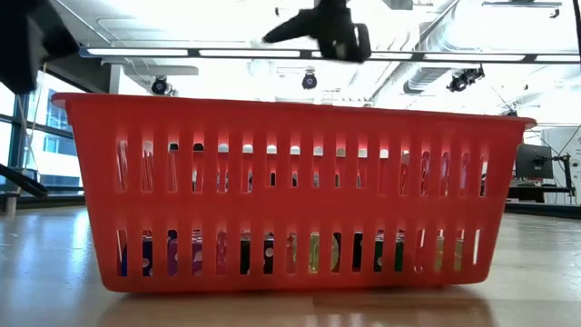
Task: Pick & Place Dice
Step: Put the green dice into the red bin
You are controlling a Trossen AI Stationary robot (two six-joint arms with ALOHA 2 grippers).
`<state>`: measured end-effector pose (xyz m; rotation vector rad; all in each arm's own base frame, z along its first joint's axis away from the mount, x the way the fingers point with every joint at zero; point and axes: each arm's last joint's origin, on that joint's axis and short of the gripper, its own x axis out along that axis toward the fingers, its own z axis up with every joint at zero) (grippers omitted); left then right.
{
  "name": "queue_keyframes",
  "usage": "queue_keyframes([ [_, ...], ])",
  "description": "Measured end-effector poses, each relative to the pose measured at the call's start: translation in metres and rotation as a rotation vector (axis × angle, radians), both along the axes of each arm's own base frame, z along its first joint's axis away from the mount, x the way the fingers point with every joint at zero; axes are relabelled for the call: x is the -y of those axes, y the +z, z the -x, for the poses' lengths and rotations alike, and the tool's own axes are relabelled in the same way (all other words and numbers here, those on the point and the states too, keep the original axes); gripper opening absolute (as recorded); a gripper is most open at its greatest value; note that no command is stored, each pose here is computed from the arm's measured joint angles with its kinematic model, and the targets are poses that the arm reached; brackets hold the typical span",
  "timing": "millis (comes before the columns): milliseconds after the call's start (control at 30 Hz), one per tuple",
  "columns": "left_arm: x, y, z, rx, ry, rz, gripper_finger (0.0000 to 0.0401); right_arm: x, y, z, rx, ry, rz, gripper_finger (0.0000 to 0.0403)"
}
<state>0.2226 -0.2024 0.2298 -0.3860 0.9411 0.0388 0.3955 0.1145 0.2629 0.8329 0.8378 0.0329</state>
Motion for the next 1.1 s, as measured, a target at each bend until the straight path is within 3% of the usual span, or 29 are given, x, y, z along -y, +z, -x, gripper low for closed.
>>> queue_keyframes([
  [200, -0.026, 0.008, -0.009, -0.007, 0.087, -0.005, 0.0169, 0.024, 0.052, 0.04, 0.056, -0.096, 0.227, 0.0256],
  [333, -0.056, 0.017, -0.015, -0.033, 0.22, 0.002, 0.0169, 0.033, 0.08, 0.076, 0.052, -0.186, 0.413, 0.0256],
  [467, -0.093, 0.027, -0.023, -0.027, 0.328, -0.008, 0.0169, 0.037, 0.094, 0.102, 0.031, -0.253, 0.562, 0.0256],
  [633, -0.14, 0.036, -0.038, 0.036, 0.506, 0.027, 0.0169, 0.038, 0.089, 0.118, -0.077, -0.276, 0.708, 0.0256],
  [867, -0.208, 0.032, -0.041, -0.027, 0.854, 0.096, 0.0169, 0.041, 0.078, 0.129, -0.236, -0.285, 0.751, 0.0256],
  [1100, -0.264, 0.019, -0.005, -0.372, 1.018, 0.086, 0.0169, 0.049, 0.084, 0.153, -0.324, -0.327, 0.774, 0.0256],
])
